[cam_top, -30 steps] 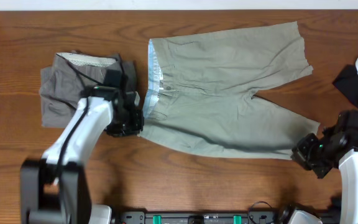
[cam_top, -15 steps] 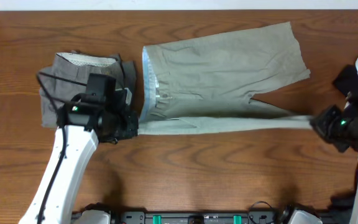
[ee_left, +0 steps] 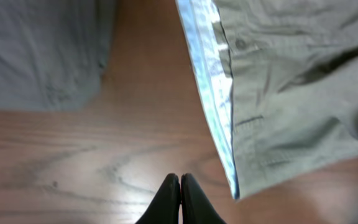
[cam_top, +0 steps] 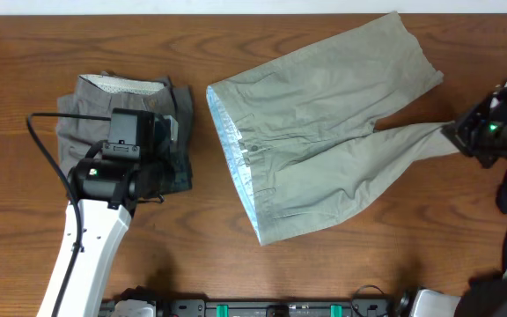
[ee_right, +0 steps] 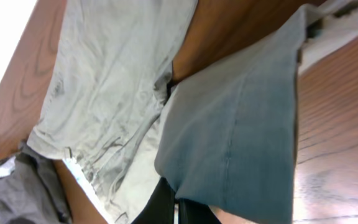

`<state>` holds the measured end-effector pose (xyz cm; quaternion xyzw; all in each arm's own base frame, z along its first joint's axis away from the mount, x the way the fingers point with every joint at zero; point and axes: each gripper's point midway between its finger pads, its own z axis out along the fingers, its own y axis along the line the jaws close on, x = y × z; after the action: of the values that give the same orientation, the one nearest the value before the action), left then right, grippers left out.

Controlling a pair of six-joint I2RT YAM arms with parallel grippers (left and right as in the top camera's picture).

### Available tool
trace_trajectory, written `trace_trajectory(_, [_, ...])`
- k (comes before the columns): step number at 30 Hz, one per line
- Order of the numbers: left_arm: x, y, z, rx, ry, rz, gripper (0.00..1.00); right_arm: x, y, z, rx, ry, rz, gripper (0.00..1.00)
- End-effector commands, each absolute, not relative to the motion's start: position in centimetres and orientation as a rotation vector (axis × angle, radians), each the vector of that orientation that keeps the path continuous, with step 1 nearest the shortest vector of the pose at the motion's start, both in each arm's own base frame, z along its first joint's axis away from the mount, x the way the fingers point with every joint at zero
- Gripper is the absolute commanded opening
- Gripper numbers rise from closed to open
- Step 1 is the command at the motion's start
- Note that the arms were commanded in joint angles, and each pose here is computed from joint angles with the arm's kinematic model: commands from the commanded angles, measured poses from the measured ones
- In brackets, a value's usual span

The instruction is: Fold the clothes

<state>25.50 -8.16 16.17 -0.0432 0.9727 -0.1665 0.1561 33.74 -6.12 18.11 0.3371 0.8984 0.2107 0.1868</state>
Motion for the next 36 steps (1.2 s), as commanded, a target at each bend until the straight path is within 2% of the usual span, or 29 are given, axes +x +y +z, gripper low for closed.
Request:
trace_trajectory(1, [23.9,-10.8,15.9,-0.084,2.865,-0.644,0.11,34.5,-4.9,18.6,0.89,2.534,0.667,0.01])
trace_trajectory(5, [21.5,-15.0,14.4,0.067,2.965,-0.836,0.24,34.3,-5.1,18.6,0.885,2.538,0.645,0.01])
trace_trajectory(11, [19.0,-19.2,9.9,0.269,3.176,-0.783,0.4,34.1,-5.0,18.5,0.893,2.548,0.649,0.01])
trace_trajectory(22, [17.1,-22.3,2.7,-0.02,3.47,-0.628,0.52,33.9,-4.9,18.5,0.838,2.566,0.637,0.01])
trace_trajectory(36, [14.9,-24.1,0.4,-0.29,3.564,-0.469,0.57,34.7,-5.0,18.9,0.802,2.536,0.646,0.01])
